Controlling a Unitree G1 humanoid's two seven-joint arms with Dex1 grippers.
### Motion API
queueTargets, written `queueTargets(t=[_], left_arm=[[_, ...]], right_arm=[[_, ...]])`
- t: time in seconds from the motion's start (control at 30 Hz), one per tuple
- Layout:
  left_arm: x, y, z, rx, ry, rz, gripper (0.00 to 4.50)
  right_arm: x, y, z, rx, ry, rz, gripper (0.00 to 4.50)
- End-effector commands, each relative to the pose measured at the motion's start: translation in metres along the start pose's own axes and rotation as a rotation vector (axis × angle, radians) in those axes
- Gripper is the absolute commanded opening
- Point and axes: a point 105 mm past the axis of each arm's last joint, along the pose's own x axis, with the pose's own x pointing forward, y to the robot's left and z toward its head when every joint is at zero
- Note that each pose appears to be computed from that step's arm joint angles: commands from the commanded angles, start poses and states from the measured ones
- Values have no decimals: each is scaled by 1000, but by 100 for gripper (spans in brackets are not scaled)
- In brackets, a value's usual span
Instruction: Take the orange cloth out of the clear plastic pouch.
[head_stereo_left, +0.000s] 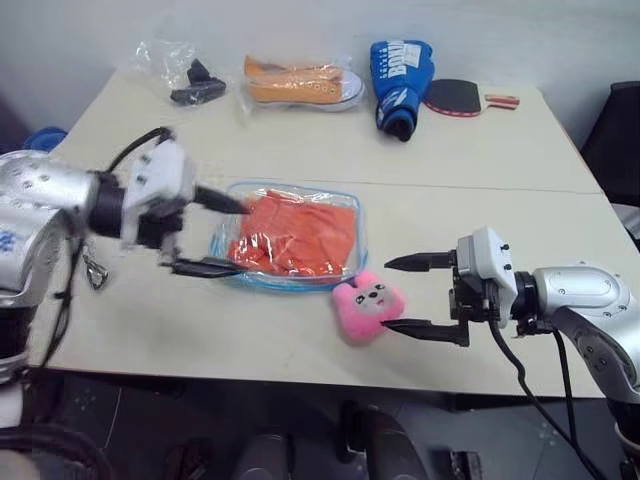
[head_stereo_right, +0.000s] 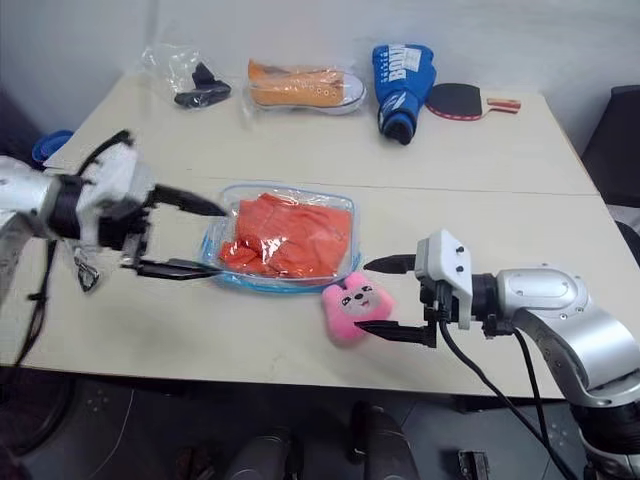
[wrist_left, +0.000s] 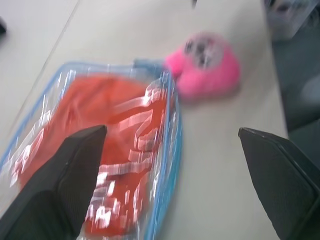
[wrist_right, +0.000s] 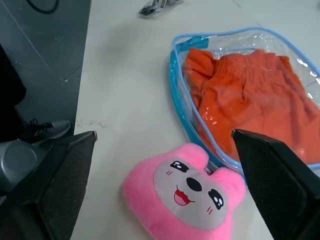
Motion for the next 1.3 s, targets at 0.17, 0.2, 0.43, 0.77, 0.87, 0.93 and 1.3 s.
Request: queueTargets(t=[0.17,0.2,0.43,0.77,0.87,0.93,1.3], left_arm=[[83,-4,-10,-92,-1,-216,447],[91,-3,-13,-97,17,-227,447],[136,14,-41,46,160,-177,447],[149,-3,-49,59,144,-259,367],[143,-3,-52,54,155,-257,282],[137,-4,-53,53,154,-257,222],[85,-13,-61,51,213,-272,90]], right_arm=[[-21,-5,3,-56,50,-89,450],[-23,-5,3,-53,55,-103,450],[-28,4,1,-28,60,-153,450],[-24,2,3,-37,52,-168,450],[-20,0,3,-45,48,-155,450],[-16,0,3,-52,45,-138,450],[34,-46,-25,-296,153,-147,450]])
